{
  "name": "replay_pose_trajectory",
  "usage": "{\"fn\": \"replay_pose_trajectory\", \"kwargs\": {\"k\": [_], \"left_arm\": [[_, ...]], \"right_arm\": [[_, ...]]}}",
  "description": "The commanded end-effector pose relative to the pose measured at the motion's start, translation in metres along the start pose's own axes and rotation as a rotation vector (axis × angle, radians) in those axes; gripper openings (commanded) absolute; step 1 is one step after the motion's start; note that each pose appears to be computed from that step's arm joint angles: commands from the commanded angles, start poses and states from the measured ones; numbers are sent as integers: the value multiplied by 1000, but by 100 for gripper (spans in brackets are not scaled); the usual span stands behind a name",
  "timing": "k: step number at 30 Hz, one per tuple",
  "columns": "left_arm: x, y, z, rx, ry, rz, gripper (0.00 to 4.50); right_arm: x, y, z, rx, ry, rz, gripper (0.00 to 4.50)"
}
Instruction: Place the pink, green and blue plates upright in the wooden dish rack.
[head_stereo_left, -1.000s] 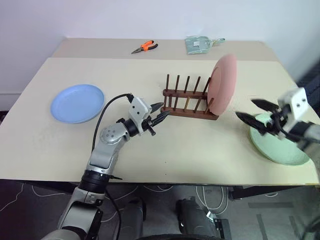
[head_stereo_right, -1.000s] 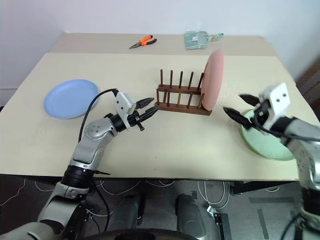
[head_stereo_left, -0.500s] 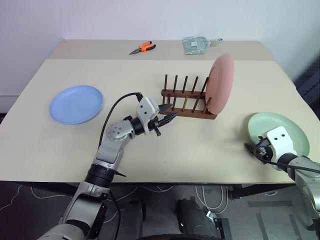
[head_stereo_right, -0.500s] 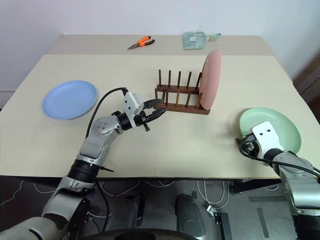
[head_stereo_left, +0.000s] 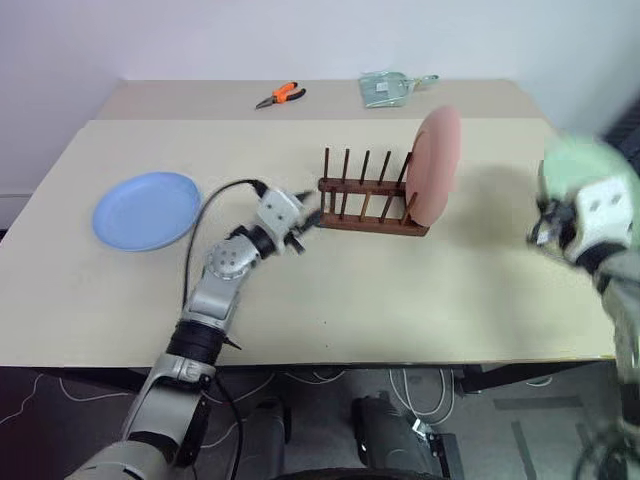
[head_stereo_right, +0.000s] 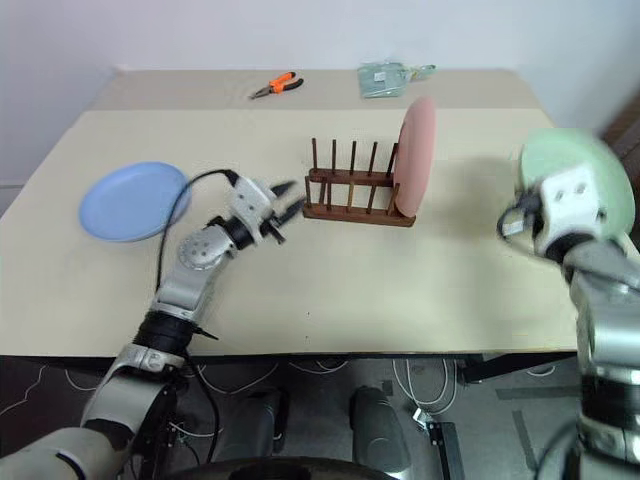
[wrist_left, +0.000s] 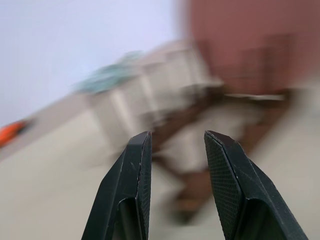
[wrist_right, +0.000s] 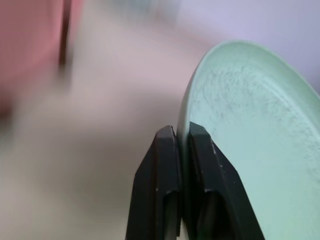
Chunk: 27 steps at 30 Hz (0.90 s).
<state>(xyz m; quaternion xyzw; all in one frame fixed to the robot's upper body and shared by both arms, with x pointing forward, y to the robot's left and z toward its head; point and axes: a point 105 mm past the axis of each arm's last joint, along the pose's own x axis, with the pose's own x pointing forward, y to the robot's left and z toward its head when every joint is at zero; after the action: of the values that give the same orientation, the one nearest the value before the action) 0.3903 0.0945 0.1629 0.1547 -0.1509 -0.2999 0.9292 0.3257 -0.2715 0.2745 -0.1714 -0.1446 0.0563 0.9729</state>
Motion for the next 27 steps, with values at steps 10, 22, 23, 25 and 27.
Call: {"fn": "replay_pose_trajectory", "kwargs": {"k": [10,22,23,25,27], "left_arm": [[-23,4,6,-22,-44,-85,167],[-28,-6,4,-24,-26,-104,167],[-28,-6,4,-24,-26,-103,167],[-29,-6,5,-26,-25,-101,167],[-30,-6,4,-26,-21,-100,167]], "right_arm": [[-6,120,142,780,-507,602,1],[43,145,72,1061,-264,348,1],[44,147,70,1082,-249,352,1],[45,148,67,1149,-231,342,1],[45,149,65,1178,-226,338,1]]}}
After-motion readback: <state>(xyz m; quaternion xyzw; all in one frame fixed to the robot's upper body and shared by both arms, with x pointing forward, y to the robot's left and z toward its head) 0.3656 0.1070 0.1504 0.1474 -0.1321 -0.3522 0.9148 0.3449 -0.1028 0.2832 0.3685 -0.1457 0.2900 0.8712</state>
